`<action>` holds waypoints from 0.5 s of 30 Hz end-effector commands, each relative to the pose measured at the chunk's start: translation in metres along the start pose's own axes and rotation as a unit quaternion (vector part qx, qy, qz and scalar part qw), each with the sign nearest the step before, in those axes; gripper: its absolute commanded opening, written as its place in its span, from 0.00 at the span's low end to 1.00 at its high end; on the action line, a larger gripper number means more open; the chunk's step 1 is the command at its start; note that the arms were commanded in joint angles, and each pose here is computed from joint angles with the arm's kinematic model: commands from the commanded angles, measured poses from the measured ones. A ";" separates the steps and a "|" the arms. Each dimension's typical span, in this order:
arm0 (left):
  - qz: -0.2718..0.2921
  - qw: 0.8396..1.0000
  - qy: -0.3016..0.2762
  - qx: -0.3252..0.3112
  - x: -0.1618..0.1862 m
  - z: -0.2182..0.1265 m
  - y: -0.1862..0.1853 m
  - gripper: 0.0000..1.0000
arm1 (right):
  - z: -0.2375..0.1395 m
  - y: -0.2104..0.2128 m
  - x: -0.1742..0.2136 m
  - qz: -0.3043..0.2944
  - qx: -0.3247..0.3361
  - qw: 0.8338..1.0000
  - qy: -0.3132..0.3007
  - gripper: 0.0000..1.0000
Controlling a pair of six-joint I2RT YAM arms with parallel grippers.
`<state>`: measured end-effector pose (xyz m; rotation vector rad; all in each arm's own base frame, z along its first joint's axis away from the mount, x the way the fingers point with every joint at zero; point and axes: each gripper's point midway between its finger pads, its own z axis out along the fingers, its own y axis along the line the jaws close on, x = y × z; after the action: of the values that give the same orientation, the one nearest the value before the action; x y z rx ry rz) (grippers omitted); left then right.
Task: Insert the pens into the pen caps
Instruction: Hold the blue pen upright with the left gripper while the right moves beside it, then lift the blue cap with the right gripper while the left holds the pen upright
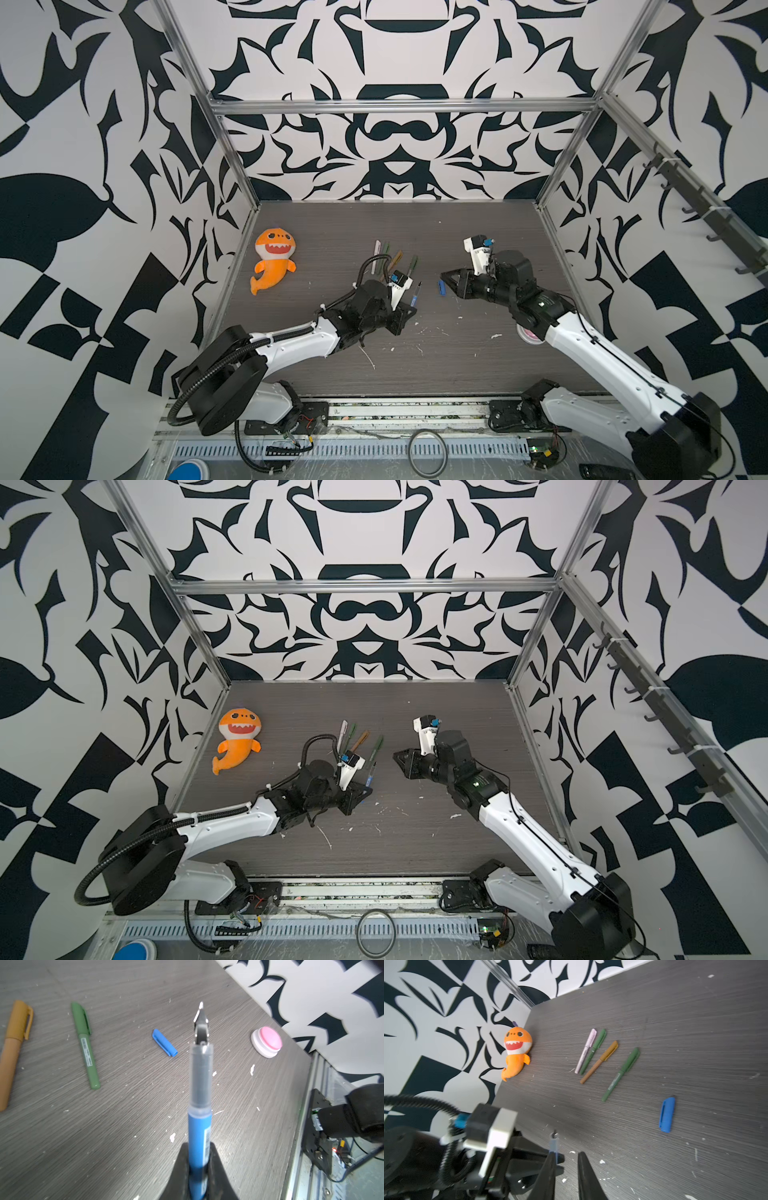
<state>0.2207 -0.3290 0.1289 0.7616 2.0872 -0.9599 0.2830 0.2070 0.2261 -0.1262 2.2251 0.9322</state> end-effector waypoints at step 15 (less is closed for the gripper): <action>0.033 0.988 -0.132 0.079 -0.021 -0.049 -0.032 0.05 | 0.093 -0.117 0.006 -0.052 0.204 0.957 0.197 0.32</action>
<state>0.1955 -0.3129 0.1713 0.7447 1.8081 -1.1034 0.3598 0.1923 0.1048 -0.2042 2.6952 0.5054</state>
